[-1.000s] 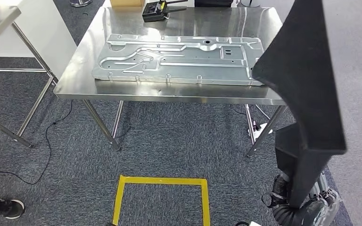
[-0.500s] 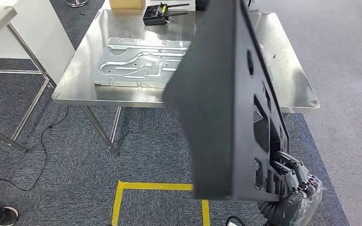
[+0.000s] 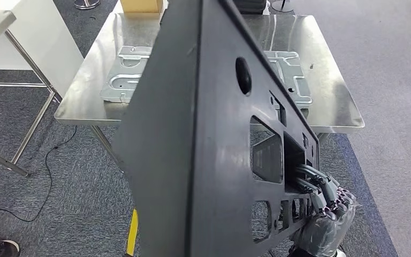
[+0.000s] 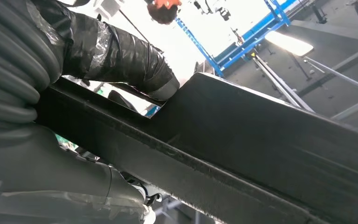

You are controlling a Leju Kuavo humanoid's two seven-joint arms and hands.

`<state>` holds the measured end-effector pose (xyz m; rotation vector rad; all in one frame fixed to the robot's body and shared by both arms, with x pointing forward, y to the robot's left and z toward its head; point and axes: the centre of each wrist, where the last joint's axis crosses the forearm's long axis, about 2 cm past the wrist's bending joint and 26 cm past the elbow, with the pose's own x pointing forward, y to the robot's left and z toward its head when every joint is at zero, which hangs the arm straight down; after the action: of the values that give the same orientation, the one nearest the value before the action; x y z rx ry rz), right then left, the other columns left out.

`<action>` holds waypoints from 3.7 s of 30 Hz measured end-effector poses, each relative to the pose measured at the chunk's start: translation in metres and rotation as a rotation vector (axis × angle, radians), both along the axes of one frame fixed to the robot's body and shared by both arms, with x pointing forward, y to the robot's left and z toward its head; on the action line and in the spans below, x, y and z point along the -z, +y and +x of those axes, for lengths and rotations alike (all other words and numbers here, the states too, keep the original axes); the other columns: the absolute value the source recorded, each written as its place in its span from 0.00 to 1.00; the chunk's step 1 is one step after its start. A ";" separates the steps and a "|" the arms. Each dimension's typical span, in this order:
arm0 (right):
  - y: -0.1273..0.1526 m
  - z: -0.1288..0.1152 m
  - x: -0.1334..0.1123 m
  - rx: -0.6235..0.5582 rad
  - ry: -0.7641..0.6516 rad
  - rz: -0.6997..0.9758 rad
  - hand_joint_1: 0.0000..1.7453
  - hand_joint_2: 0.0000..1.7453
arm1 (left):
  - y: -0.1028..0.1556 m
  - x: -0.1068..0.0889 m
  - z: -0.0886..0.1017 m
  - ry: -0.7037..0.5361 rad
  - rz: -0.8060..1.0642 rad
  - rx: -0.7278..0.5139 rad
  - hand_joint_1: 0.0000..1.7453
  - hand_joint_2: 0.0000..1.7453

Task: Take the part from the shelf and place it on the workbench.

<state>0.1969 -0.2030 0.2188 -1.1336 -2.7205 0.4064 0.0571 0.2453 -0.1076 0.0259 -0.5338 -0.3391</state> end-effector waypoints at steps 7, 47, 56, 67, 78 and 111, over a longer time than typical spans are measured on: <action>0.001 0.009 -0.002 -0.003 -0.007 -0.004 1.00 1.00 | 0.000 0.000 -0.001 -0.001 -0.013 0.039 0.00 1.00; -0.006 0.059 -0.023 0.056 -0.006 -0.077 1.00 1.00 | 0.003 -0.001 0.008 -0.007 -0.013 0.104 0.00 1.00; -0.010 0.069 -0.023 0.071 0.014 -0.077 1.00 1.00 | 0.002 -0.001 0.009 -0.009 -0.016 0.127 0.00 1.00; -0.011 0.080 -0.026 0.088 0.042 -0.067 1.00 1.00 | 0.002 -0.001 0.009 -0.003 -0.025 0.139 0.00 1.00; -0.014 0.085 -0.023 0.093 0.057 -0.078 1.00 1.00 | 0.004 -0.001 0.010 -0.003 -0.020 0.143 0.00 1.00; -0.017 0.088 -0.018 0.096 0.078 -0.088 1.00 1.00 | 0.004 -0.001 0.009 -0.002 -0.019 0.166 0.00 1.00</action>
<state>0.2852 -0.2202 0.2372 -1.2383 -2.5925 0.5483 0.0662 0.2496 -0.1068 -0.0366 -0.5425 -0.4960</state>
